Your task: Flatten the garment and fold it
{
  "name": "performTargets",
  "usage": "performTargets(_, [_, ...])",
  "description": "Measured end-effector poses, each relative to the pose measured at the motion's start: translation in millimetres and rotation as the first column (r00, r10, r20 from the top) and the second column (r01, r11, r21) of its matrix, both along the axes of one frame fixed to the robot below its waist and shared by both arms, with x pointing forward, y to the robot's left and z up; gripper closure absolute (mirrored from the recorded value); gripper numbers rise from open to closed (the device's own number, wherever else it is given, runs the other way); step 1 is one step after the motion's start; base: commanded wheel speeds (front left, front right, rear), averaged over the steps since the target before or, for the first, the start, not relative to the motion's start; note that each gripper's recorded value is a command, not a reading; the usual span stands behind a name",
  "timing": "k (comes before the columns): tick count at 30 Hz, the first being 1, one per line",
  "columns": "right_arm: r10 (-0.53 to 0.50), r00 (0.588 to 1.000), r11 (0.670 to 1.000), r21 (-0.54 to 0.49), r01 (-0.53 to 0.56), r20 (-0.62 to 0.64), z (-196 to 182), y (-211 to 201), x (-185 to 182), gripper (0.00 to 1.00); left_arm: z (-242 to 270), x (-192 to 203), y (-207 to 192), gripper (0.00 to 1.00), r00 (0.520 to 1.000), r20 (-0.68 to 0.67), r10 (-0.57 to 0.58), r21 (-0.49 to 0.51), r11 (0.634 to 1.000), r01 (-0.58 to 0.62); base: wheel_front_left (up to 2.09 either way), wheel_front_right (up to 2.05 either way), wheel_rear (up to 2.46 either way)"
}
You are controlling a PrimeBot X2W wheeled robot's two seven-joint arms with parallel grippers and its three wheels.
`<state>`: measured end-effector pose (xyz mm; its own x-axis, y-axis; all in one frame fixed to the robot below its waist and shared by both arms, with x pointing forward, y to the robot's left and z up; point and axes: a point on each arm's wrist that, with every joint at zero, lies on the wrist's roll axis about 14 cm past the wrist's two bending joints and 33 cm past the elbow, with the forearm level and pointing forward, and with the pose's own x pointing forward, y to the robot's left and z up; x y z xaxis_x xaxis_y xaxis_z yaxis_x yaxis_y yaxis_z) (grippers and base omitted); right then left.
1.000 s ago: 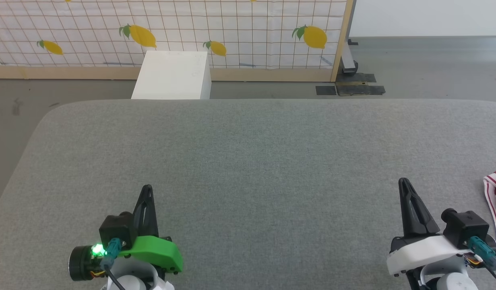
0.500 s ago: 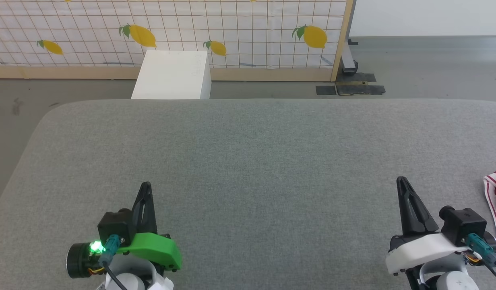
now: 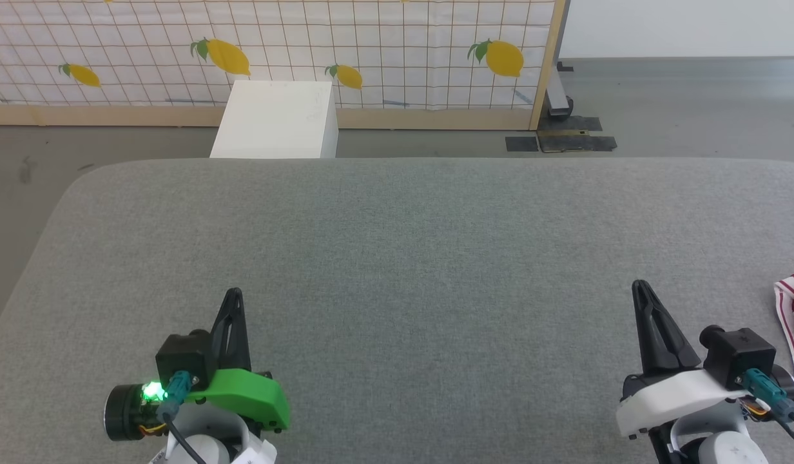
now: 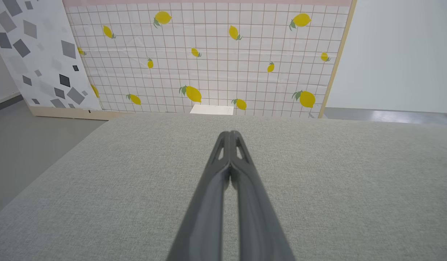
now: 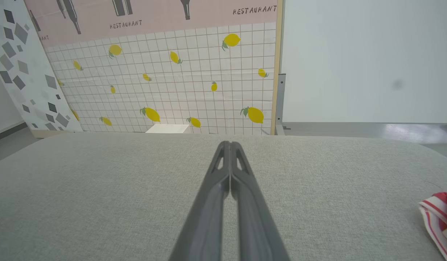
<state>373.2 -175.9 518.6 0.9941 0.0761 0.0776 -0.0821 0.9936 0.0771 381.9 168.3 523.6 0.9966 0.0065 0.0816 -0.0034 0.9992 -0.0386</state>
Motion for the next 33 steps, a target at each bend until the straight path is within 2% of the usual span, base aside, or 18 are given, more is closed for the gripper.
performTargets(33, [0.021, 1.000, 0.999, -0.047, -0.021, -0.016, 5.9, 6.0, 1.7, 1.00, 3.3, -1.8, 1.6, 1.00, 1.000, -0.021, -0.008, 0.024, 1.000, 0.008, 0.00, 0.00, 0.00])
